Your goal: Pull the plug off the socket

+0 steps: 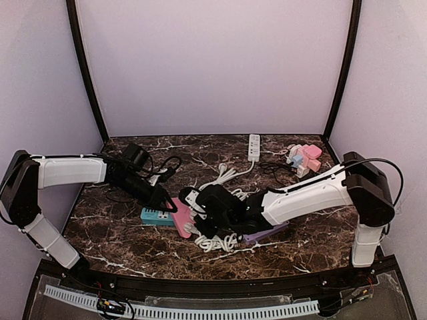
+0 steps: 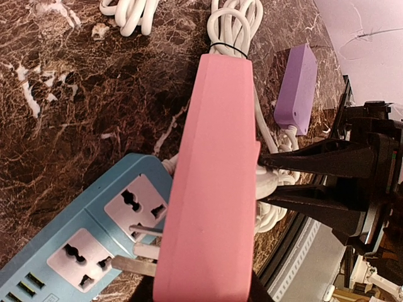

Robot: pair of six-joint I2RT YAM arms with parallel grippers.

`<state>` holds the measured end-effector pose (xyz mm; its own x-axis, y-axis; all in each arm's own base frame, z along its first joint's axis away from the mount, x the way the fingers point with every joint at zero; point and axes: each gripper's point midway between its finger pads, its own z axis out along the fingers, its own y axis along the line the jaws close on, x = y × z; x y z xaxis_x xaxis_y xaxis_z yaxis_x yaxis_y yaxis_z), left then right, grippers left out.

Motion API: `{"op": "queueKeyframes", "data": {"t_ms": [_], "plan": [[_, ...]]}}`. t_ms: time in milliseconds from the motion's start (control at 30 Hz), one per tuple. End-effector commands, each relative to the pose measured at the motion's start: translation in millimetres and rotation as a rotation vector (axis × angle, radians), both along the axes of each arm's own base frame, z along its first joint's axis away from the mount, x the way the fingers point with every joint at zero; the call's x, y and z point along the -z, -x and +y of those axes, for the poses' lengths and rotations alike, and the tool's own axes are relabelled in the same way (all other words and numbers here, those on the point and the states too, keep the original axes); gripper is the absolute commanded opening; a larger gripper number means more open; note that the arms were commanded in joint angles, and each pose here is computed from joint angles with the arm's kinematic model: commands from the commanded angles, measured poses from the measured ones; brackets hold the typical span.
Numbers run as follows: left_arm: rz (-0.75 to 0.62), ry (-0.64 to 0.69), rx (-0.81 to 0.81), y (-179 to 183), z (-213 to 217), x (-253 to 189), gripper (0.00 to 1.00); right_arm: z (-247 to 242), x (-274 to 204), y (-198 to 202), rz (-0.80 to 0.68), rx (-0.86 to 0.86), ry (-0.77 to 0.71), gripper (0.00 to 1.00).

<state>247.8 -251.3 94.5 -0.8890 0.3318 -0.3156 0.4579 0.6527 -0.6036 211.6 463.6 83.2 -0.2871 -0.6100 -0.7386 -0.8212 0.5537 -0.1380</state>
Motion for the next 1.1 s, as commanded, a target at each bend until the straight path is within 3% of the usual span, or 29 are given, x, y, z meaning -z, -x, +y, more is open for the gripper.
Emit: {"op": "queueKeyframes", "data": {"t_ms": [0,367,833,1067], "plan": [[-0.017,-0.199,-0.103,-15.4,37.3,28.2,0.13,20.6,-28.8,6.7,-0.074,-0.014,-0.054,0.00],[-0.015,-0.202,-0.108,-16.3,38.8,29.0,0.12,17.8,-35.4,3.4,-0.099,0.014,-0.057,0.00],[-0.011,-0.192,-0.104,-15.8,37.1,29.3,0.12,1.7,-50.4,-11.1,0.164,0.039,-0.313,0.00],[-0.013,-0.190,-0.104,-15.9,37.0,29.1,0.12,-2.5,-47.8,-15.6,0.245,0.036,-0.360,0.00]]}}
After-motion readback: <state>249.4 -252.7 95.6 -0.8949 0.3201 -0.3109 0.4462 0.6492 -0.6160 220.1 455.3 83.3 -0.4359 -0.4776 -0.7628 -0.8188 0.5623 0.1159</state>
